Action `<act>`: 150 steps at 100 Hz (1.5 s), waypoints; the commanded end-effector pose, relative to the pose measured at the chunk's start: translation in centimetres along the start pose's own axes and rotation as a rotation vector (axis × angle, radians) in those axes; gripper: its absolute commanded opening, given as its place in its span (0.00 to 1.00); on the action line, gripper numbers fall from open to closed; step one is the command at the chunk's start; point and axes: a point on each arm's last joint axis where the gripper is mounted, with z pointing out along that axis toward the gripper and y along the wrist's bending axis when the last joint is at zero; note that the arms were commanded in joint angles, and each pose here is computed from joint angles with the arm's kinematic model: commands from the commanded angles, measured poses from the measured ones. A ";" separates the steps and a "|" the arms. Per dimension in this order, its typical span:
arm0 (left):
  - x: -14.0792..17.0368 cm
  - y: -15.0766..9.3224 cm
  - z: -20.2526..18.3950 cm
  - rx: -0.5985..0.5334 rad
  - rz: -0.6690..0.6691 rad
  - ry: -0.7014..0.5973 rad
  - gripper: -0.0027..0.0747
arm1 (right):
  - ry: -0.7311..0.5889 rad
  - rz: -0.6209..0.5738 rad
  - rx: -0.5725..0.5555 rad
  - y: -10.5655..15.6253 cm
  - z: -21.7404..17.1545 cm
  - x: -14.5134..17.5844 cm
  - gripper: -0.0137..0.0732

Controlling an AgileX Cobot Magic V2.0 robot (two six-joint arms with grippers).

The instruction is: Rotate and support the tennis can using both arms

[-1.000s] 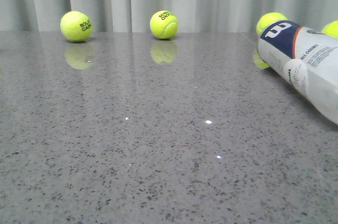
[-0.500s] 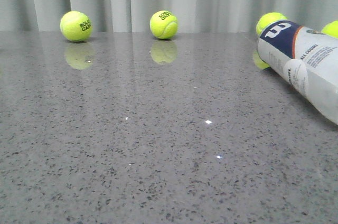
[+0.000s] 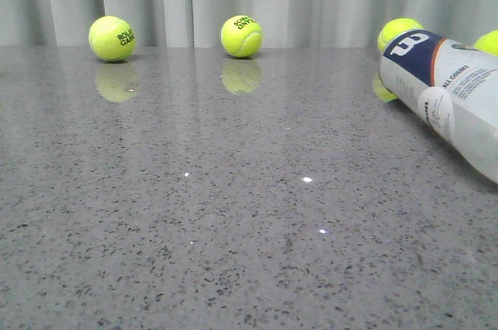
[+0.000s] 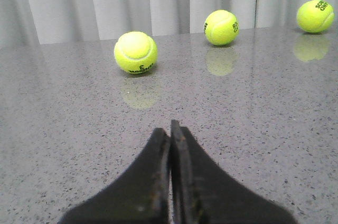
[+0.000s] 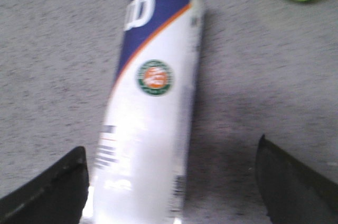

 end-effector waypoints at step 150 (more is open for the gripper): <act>0.6 -0.1 0.0 0.000 -0.010 -0.073 0.01 | -0.015 -1.078 -0.288 9.3 7.5 -7.5 0.55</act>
